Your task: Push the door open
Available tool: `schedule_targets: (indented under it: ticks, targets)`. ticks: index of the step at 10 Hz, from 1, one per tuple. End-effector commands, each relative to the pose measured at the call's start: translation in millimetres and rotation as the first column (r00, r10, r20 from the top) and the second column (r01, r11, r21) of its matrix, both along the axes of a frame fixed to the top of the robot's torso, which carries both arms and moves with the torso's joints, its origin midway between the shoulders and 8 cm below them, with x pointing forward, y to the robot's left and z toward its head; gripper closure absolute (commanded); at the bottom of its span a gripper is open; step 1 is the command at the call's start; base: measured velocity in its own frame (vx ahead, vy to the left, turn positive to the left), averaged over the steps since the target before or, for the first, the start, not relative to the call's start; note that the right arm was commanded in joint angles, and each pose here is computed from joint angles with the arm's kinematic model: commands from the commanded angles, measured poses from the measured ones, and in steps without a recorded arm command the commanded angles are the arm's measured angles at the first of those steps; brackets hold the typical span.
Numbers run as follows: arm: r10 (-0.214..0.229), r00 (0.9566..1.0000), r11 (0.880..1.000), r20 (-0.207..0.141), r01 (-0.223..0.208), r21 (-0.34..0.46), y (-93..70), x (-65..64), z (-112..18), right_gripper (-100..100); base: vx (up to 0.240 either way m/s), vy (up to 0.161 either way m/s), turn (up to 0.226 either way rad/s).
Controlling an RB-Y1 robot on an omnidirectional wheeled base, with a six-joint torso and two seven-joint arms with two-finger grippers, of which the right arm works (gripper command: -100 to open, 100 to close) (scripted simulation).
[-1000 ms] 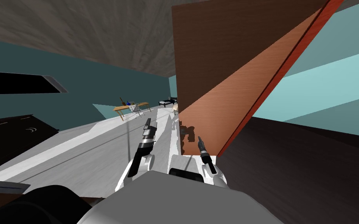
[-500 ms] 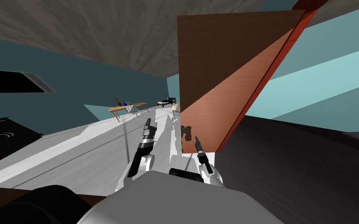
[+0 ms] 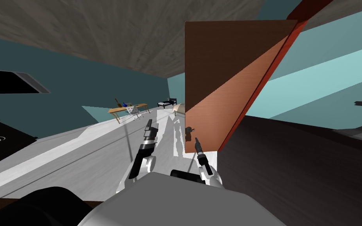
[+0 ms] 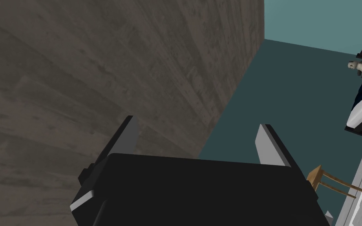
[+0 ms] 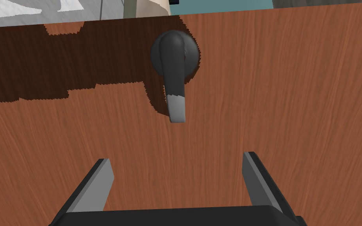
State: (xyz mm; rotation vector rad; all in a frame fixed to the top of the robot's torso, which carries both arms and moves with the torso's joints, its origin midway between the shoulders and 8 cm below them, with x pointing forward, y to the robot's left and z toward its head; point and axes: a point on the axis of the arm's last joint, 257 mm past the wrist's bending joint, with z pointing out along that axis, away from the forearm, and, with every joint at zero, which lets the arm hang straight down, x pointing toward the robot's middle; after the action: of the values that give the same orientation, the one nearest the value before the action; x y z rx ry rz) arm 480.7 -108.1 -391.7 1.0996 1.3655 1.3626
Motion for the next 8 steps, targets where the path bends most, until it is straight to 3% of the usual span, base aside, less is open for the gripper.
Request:
schedule_targets:
  ticks: [1,4,5,6,8]
  targets:
    - [-0.004,1.0000,1.000,0.001,0.004,-0.015,-9.0,0.9,-1.1,-100,0.075,-0.034,-0.004]
    - [-0.014,0.9999,0.999,0.005,0.015,-0.048,-29.2,3.0,-2.9,-100,0.171,-0.056,0.014]
    - [-0.014,0.9999,0.999,0.005,0.015,-0.048,-29.2,3.0,-2.9,-100,0.141,0.002,0.001]
    - [-0.021,0.9997,0.998,0.007,0.022,-0.062,-38.6,4.2,-3.3,-100,0.189,0.058,0.032]
    - [-0.025,0.9997,0.998,0.007,0.025,-0.060,-38.7,4.5,-3.0,-100,0.195,0.087,0.023]
